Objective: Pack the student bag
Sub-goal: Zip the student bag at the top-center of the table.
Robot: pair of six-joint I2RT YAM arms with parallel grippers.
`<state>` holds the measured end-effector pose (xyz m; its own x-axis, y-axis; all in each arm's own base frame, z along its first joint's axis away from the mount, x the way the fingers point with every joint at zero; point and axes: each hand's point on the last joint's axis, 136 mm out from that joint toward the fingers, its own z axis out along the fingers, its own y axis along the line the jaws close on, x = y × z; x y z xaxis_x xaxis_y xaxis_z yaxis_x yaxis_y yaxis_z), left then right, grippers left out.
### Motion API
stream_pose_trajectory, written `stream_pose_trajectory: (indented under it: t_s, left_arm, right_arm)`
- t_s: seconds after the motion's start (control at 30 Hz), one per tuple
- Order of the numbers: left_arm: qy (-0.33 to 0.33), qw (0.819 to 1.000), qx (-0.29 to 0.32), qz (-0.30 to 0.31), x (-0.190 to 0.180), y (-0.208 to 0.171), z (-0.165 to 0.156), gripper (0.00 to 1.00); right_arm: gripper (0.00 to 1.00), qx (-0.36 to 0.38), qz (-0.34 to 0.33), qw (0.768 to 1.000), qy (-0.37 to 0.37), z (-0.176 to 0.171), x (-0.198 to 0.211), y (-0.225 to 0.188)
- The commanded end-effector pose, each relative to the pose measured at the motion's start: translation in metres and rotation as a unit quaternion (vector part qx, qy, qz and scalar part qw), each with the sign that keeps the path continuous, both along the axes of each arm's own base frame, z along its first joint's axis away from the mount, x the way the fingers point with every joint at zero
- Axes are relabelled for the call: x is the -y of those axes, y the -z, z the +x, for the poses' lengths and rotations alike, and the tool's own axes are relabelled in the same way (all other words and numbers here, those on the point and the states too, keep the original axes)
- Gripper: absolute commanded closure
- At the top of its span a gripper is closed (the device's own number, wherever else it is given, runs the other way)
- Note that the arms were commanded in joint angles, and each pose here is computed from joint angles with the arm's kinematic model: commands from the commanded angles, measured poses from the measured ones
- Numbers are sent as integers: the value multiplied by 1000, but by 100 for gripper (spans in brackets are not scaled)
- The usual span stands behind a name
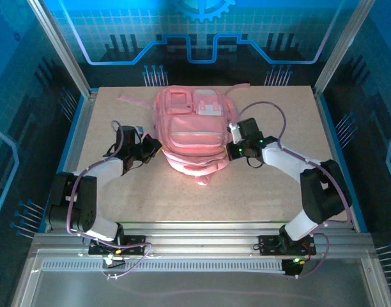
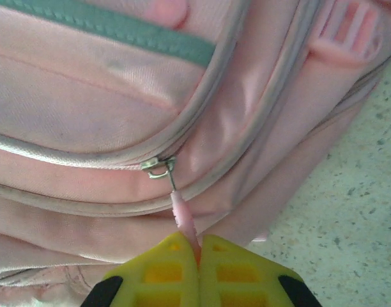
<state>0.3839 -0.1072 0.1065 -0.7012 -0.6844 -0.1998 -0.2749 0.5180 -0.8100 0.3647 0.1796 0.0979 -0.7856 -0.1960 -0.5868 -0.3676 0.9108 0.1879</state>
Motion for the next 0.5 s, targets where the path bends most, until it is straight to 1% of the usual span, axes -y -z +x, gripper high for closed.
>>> stream_pose_trajectory:
  t_s: [0.0, 0.13, 0.17, 0.2, 0.27, 0.37, 0.43, 0.47]
  left_arm:
    - [-35, 997, 53, 37, -37, -34, 28, 100]
    - [-34, 997, 45, 60, -48, -37, 44, 100]
    - [-34, 997, 37, 65, -51, -36, 46, 92]
    - [-34, 997, 26, 66, -53, -37, 48, 76]
    - [-35, 997, 11, 65, -52, -39, 47, 48]
    - [-59, 997, 2, 57, -56, -45, 31, 24]
    - [-77, 996, 1, 50, -57, -50, 16, 16]
    - [-81, 996, 6, 43, -55, -53, 6, 15]
  right_arm:
    - [100, -3, -5, 1000, 1, -13, 12, -6]
    - [100, 10, 22, 998, -51, -32, -25, -17]
    - [100, 11, 34, 997, -64, -37, -37, -21]
    - [100, 15, 45, 996, -75, -41, -48, -26]
    - [100, 22, 71, 993, -95, -45, -70, -33]
    - [100, 34, 93, 988, -120, -44, -101, -42]
    - [100, 38, 101, 985, -134, -39, -118, -44]
    - [100, 38, 102, 984, -142, -36, -127, -45]
